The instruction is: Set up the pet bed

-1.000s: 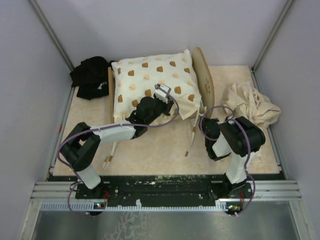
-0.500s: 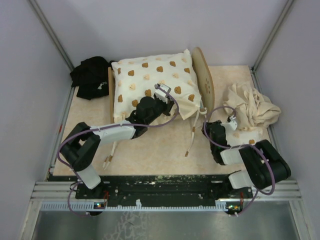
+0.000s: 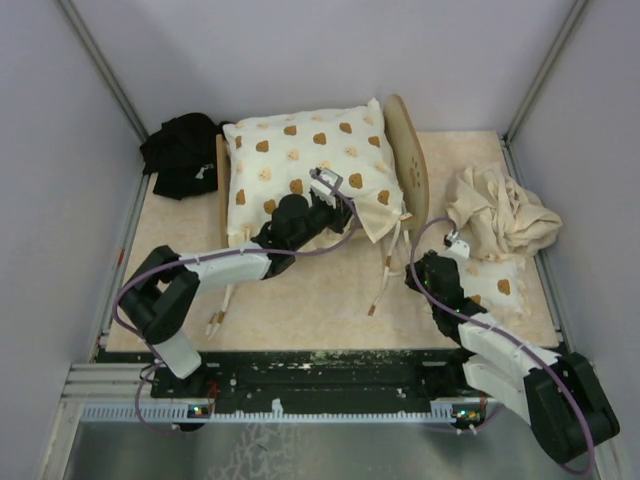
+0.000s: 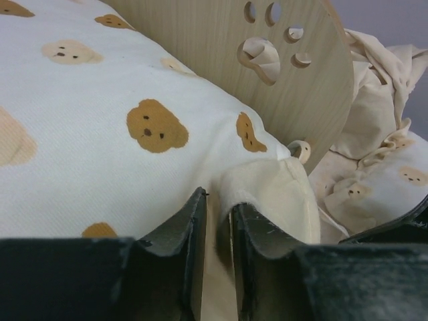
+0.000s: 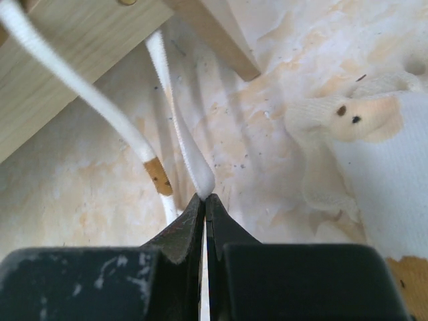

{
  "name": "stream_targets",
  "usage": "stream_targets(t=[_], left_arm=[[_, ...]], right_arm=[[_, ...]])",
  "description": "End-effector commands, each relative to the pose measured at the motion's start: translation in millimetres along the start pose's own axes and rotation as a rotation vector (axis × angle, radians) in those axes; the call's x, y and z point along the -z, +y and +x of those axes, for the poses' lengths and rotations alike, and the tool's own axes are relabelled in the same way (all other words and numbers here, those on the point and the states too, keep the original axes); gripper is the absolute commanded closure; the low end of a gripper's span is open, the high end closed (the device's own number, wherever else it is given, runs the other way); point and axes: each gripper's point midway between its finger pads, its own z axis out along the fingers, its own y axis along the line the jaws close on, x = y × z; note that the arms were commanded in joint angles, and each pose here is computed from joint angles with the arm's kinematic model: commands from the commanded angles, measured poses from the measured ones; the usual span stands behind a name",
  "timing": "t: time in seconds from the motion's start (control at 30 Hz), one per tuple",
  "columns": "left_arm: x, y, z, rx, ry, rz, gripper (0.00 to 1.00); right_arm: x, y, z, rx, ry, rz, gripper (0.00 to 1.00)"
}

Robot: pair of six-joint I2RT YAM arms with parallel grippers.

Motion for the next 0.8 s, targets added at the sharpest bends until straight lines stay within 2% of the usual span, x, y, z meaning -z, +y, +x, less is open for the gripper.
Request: stream_targets(t=[0.0, 0.2, 0.33, 0.43, 0.77], left_arm=[[17.7, -17.0, -20.9, -0.005, -0.048, 0.054, 0.71], [59.1, -61.7, 6.6, -0.115, 0.010, 0.226, 0.64], [74.4, -96.2, 21.3, -0.189, 0.013, 0.363, 0.61], [73.6, -110.3, 34.0, -0.203, 0.022, 0.431, 0.59], [45.3, -116.3, 70.2, -0.302, 0.054, 0.481, 0.53]], right_arm=[[13.7, 19.4, -5.4, 0.094, 0.047, -0.077, 1.00], [30.5, 44.1, -31.8, 0.101, 0.055, -0.112, 1.00], [38.7, 66.4, -34.5, 0.040, 0.091, -0.190, 1.00], [41.5, 76.4, -34.5, -0.024, 0.104, -0.227, 1.00], [47.6, 89.9, -39.6, -0.210, 0.080, -0.290, 1.00]])
